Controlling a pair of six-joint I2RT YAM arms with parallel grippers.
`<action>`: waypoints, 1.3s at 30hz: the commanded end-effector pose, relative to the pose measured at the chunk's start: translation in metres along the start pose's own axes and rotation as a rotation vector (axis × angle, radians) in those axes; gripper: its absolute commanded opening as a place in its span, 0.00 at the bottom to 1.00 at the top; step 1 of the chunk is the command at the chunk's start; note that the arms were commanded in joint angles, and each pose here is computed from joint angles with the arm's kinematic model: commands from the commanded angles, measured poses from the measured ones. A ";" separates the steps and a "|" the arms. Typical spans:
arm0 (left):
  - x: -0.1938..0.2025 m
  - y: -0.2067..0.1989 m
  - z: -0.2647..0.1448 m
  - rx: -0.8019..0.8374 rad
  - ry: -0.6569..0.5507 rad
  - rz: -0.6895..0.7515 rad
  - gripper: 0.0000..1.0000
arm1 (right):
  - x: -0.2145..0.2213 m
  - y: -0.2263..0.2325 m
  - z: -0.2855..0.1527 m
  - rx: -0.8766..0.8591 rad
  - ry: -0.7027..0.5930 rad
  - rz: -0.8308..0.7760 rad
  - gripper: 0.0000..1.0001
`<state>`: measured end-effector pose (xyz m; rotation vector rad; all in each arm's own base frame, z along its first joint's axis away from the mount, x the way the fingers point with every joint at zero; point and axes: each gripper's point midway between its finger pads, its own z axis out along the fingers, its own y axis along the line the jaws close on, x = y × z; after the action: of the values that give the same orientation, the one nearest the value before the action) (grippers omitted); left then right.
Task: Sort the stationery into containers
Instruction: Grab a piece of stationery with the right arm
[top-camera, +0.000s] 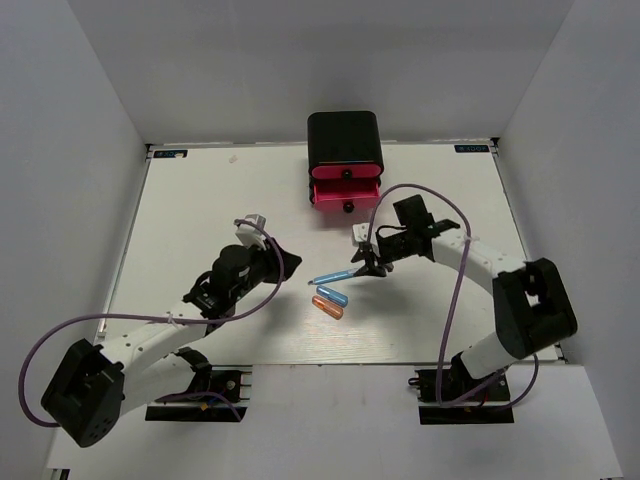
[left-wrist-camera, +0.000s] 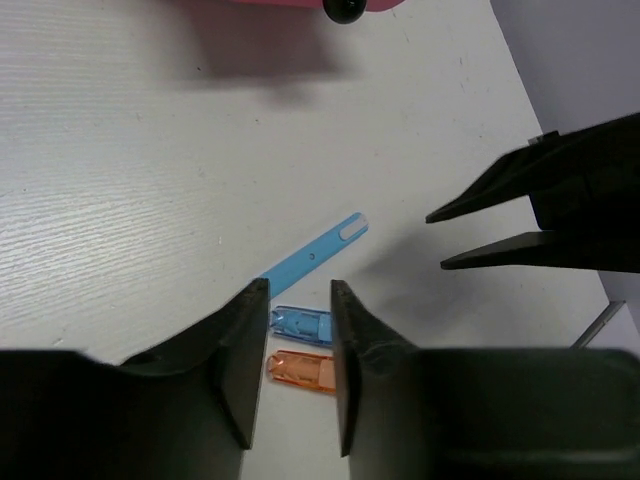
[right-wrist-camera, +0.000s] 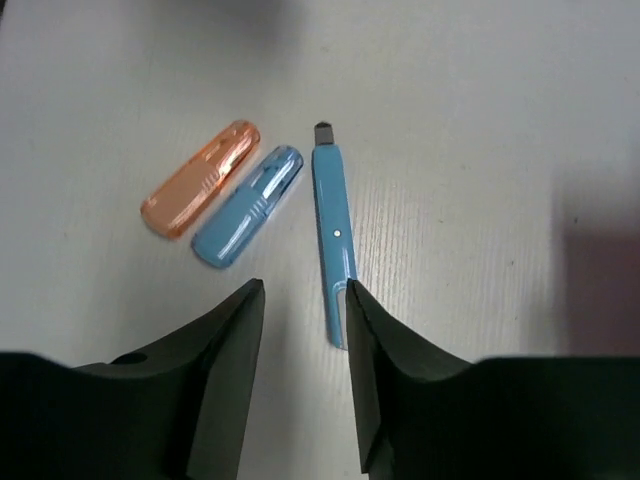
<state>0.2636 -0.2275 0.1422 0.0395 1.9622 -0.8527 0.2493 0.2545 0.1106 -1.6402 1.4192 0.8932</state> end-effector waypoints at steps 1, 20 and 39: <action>-0.007 -0.002 -0.010 -0.002 -0.035 -0.017 0.46 | 0.014 0.039 -0.004 -0.260 0.020 -0.244 0.46; 0.000 0.010 -0.029 -0.038 -0.057 -0.065 0.68 | 0.057 -0.021 0.043 -0.230 0.229 -0.216 0.56; -0.003 0.018 -0.030 -0.082 -0.078 -0.065 0.69 | 0.092 -0.034 0.051 -0.156 0.411 -0.182 0.32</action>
<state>0.2474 -0.1987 0.1396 -0.0881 1.9507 -0.8173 0.2886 0.2676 0.0200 -2.0850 1.4376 0.6621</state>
